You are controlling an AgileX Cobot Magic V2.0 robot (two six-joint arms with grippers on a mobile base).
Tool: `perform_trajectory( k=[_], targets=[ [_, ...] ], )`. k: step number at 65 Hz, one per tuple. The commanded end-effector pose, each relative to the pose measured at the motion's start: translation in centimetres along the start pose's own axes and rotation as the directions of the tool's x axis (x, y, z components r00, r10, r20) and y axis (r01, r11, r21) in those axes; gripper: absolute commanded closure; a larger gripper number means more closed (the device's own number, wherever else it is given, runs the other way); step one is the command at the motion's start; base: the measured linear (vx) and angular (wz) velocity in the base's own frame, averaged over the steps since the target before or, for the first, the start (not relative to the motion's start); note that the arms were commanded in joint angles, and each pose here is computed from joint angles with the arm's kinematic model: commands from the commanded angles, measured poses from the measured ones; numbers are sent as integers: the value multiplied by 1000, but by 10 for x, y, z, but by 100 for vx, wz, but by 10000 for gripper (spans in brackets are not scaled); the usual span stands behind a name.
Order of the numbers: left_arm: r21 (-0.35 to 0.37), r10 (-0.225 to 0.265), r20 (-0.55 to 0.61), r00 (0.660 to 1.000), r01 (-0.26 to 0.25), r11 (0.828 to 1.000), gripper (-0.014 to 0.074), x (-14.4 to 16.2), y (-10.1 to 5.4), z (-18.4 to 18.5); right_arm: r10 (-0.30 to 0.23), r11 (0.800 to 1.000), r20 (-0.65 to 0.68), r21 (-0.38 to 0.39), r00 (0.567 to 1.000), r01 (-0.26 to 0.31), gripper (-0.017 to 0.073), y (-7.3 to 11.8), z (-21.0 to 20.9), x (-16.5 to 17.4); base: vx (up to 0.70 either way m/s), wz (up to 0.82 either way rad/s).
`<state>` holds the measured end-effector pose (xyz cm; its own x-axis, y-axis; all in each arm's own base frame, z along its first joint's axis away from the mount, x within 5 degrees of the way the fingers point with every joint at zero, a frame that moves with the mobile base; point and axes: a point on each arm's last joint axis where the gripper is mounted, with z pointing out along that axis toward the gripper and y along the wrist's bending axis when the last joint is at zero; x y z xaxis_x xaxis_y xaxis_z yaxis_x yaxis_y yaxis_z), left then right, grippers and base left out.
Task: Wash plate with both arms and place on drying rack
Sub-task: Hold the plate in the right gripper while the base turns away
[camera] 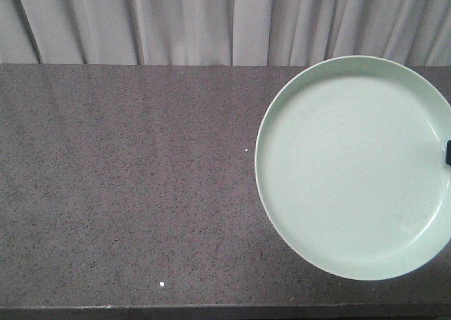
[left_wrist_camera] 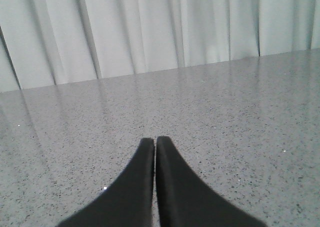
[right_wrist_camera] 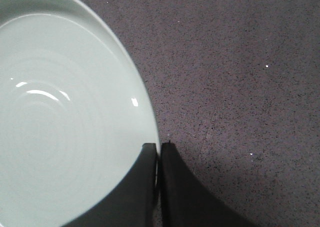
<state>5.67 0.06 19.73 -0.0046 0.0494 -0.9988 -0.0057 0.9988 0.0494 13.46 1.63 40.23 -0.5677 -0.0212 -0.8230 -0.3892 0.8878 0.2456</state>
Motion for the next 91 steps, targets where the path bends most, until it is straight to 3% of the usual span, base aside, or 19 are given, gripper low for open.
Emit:
perform_trajectory(
  k=[1,65,91],
  targets=[
    [10,-10,73,997,9,1000,599,-2,-1,-1,4,1000,81,-5,997,-3,570,4,-5,-10,0,0],
    [10,-10,73,997,9,1000,599,-2,-1,-1,4,1000,81,-5,997,-3,570,4,-5,-10,0,1],
    [10,-10,73,997,9,1000,599,-2,-1,-1,4,1000,81,-5,997,-3,570,4,-5,-10,-5,29]
  ],
)
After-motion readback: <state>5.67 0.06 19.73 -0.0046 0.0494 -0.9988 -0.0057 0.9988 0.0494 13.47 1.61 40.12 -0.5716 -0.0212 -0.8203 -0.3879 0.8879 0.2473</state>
